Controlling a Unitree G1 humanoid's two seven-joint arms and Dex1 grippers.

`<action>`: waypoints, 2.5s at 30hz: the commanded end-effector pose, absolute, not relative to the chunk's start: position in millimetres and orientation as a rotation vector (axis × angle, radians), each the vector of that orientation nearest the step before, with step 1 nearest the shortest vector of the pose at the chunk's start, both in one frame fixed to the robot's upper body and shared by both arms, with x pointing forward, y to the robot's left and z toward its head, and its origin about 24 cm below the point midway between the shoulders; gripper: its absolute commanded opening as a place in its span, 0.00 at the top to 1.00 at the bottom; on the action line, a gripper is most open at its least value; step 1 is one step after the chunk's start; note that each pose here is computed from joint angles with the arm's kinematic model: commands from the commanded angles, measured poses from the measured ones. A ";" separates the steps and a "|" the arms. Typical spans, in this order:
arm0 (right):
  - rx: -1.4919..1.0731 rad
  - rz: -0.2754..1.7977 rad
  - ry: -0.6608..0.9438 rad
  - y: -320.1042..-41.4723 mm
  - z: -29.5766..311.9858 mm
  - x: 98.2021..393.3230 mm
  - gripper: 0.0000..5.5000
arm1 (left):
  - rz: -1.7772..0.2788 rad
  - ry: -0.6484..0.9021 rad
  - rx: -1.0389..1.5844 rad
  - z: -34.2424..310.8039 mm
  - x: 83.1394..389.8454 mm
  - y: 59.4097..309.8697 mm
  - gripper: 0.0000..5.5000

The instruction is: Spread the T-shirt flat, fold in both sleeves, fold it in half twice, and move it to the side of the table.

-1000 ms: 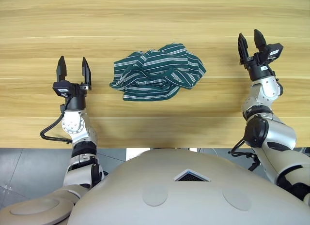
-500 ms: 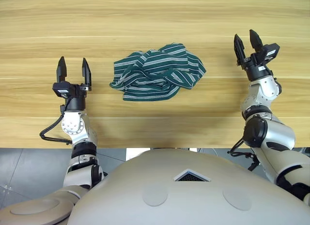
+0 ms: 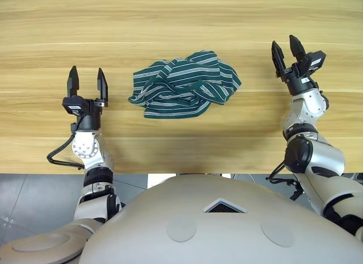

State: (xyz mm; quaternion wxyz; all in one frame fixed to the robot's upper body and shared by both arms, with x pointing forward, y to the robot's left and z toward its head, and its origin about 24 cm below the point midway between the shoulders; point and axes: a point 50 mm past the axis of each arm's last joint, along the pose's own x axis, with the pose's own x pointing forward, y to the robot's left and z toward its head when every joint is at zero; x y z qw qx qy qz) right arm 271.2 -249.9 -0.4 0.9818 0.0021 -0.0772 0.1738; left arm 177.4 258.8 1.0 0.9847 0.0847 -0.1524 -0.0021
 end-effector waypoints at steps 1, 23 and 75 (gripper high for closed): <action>0.014 0.382 -0.177 -245.7 4.2 276.2 0.52 | -0.022 -0.304 0.183 1.8 176.5 259.6 0.45; -0.044 1.476 0.047 -193.9 10.3 252.4 0.52 | -0.827 -0.087 0.220 46.1 179.6 251.9 0.45; -0.254 1.492 0.157 -188.7 1.2 262.4 1.00 | -1.086 0.246 0.361 6.1 175.9 246.3 0.62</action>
